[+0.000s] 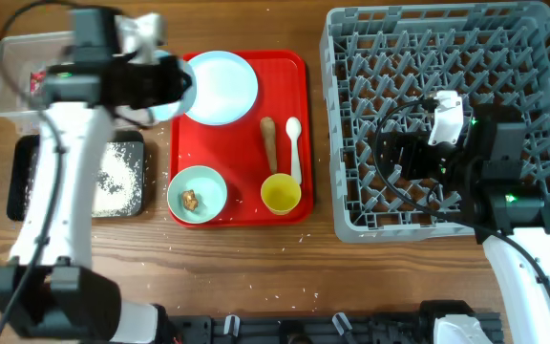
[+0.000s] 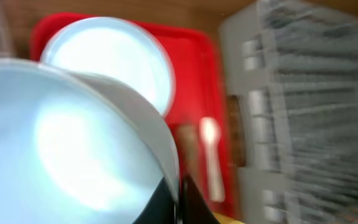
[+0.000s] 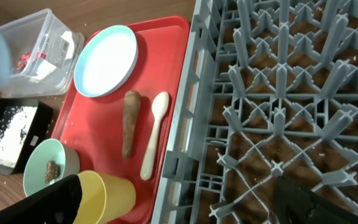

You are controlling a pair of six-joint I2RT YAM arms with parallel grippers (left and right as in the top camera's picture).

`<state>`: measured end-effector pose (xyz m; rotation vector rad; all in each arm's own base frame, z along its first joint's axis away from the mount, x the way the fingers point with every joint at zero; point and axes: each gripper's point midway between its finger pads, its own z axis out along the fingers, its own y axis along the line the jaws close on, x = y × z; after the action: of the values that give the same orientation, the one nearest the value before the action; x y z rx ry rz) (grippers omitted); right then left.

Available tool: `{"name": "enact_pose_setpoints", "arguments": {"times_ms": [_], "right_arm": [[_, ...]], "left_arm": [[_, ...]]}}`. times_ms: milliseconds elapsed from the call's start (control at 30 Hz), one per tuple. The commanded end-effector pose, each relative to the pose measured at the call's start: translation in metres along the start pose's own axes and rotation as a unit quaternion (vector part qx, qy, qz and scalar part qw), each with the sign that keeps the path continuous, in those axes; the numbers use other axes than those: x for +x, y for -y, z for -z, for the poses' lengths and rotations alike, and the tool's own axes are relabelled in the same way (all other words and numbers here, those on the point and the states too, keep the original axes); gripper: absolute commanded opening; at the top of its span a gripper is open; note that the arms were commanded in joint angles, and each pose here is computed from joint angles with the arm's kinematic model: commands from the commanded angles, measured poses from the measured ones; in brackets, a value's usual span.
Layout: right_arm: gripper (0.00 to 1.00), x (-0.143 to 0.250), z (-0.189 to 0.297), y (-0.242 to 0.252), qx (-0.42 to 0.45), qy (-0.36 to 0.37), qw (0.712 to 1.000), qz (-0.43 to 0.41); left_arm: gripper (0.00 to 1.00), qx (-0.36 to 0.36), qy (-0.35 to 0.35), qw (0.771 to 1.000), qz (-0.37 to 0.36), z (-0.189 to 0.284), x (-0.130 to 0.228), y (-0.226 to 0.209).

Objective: Sort waste into correct bins and load items into the dishwasher rack
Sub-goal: 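Return the bowl to the red tray and grasp the green bowl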

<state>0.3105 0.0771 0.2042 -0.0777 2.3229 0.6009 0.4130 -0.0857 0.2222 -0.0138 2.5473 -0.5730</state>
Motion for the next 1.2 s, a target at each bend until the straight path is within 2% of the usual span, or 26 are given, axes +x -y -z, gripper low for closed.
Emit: {"name": "enact_pose_setpoints", "arguments": {"times_ms": [0,100,200,367,400,467,500,600,633,733,833,933,1100,1167], "right_arm": [[1.0,-0.006,0.001,0.001,0.005,0.006,1.0,-0.002],[1.0,-0.005,0.001,0.001,0.007,0.005,1.0,-0.002],[1.0,-0.003,-0.001,0.002,0.007,-0.001,1.0,-0.006],[1.0,0.007,-0.017,0.011,0.009,-0.032,0.999,-0.023],[1.0,0.01,-0.023,0.014,0.011,-0.043,0.998,-0.037],[1.0,0.012,-0.026,0.016,0.012,-0.049,0.998,-0.039],[1.0,0.013,-0.027,0.017,0.012,-0.05,0.998,-0.039],[1.0,0.012,-0.027,0.017,0.012,-0.049,0.998,-0.038],[1.0,0.012,-0.027,0.017,0.012,-0.049,0.998,-0.038],[1.0,0.012,-0.027,0.017,0.012,-0.049,0.998,-0.037],[1.0,0.016,-0.026,0.017,0.012,-0.056,0.998,-0.026],[1.0,0.021,-0.026,0.017,0.013,-0.066,0.997,-0.031],[1.0,0.022,-0.026,0.017,0.013,-0.069,0.997,-0.033],[1.0,0.025,-0.025,0.017,0.014,-0.074,0.996,-0.036]], "left_arm": [[0.04,-0.14,-0.055,0.987,-0.059,-0.058,0.03,-0.002],[0.04,-0.144,-0.127,0.977,-0.094,-0.106,0.07,0.014],[0.04,-0.16,-0.215,0.96,-0.086,-0.127,0.119,0.014],[0.04,-0.167,-0.231,0.953,-0.1,-0.141,0.134,0.02],[0.13,-0.17,-0.233,0.952,-0.099,-0.148,0.135,0.016],[0.86,-0.166,-0.224,0.955,-0.1,-0.152,0.131,0.018],[1.0,-0.164,-0.218,0.957,-0.1,-0.147,0.125,0.022],[1.0,-0.17,-0.202,0.963,-0.059,-0.099,0.101,0.041],[1.0,-0.179,-0.198,0.963,-0.023,-0.079,0.102,0.044],[1.0,-0.207,-0.213,0.954,0.046,-0.042,0.116,0.042],[1.0,-0.214,-0.231,0.948,0.047,-0.021,0.127,0.042],[1.0,-0.208,-0.229,0.95,0.035,-0.015,0.138,0.047],[0.98,-0.182,-0.229,0.956,-0.014,-0.051,0.159,0.034],[0.83,-0.183,-0.231,0.956,-0.014,-0.063,0.169,0.027]]}}
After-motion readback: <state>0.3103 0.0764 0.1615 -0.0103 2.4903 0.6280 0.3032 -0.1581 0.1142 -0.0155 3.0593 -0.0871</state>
